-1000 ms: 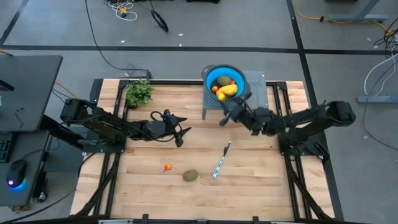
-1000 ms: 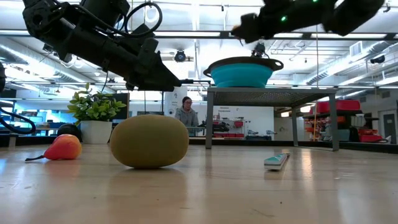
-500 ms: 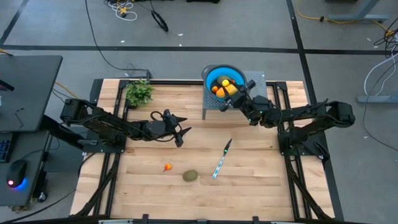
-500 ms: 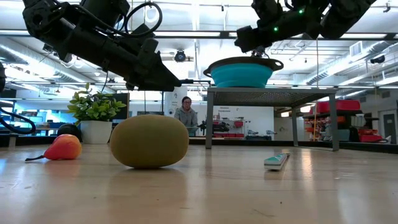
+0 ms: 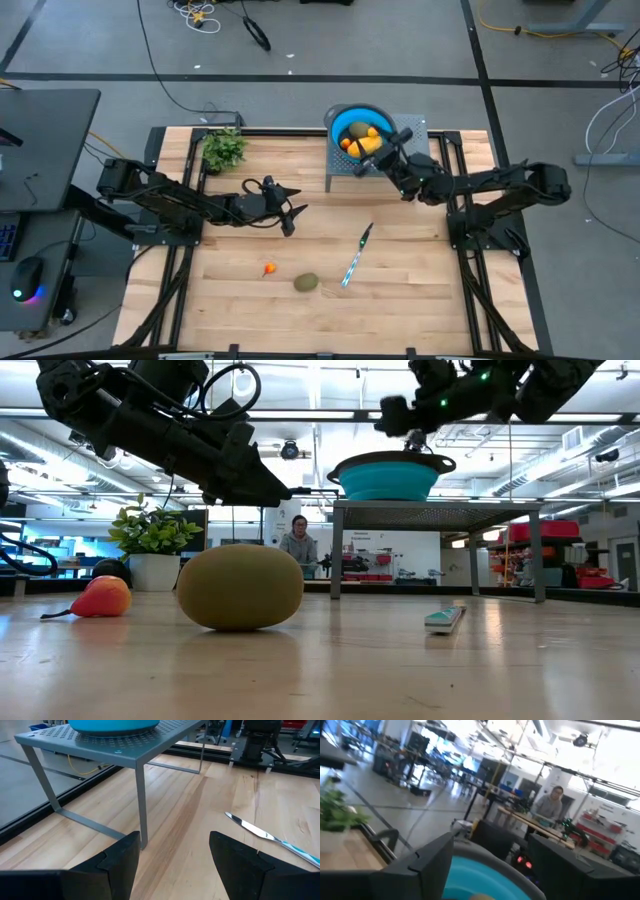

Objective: Pick & Place Fruit
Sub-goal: Put the kiwi into the blue strainer bowl on the shelf

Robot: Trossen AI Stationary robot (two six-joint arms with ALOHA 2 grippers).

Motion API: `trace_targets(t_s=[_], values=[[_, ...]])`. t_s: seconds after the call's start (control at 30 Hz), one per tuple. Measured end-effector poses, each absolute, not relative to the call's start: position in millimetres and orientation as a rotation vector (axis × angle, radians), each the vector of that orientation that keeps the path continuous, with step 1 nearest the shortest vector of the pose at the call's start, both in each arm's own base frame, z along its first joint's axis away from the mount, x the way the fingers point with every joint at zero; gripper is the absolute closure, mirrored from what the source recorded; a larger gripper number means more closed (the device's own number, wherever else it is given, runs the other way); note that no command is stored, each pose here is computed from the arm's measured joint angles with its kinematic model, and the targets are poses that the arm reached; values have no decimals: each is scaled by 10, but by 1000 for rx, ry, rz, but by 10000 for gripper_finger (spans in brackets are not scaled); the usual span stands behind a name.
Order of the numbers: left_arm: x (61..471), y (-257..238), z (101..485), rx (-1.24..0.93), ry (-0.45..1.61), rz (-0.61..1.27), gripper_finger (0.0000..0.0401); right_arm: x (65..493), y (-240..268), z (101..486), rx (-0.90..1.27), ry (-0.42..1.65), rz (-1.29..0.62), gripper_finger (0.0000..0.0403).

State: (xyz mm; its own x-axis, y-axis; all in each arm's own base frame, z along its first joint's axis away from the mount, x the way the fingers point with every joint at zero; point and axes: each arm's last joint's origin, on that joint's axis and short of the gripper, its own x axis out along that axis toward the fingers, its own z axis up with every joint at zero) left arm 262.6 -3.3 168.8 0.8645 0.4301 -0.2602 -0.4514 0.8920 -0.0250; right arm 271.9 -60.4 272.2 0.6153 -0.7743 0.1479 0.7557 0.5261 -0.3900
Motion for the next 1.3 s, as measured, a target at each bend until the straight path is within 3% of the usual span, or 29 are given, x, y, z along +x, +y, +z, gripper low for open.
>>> trace_targets(t_s=[0.37,0.7,0.97,1.13,1.3], values=[[2624,-33,1681,-84,261,461,154,2710,-116,2725,-453,101,-807,135],[2629,-45,1680,-95,264,419,154,2669,432,2327,-359,343,-394,135],[2658,-129,1705,-230,257,131,154,2612,604,2164,-176,472,-38,135],[2698,-250,1780,-438,246,-15,154,2536,592,1996,-146,506,-16,135],[2752,-569,1890,-444,289,-85,154,2407,550,1764,-109,445,-47,135]])
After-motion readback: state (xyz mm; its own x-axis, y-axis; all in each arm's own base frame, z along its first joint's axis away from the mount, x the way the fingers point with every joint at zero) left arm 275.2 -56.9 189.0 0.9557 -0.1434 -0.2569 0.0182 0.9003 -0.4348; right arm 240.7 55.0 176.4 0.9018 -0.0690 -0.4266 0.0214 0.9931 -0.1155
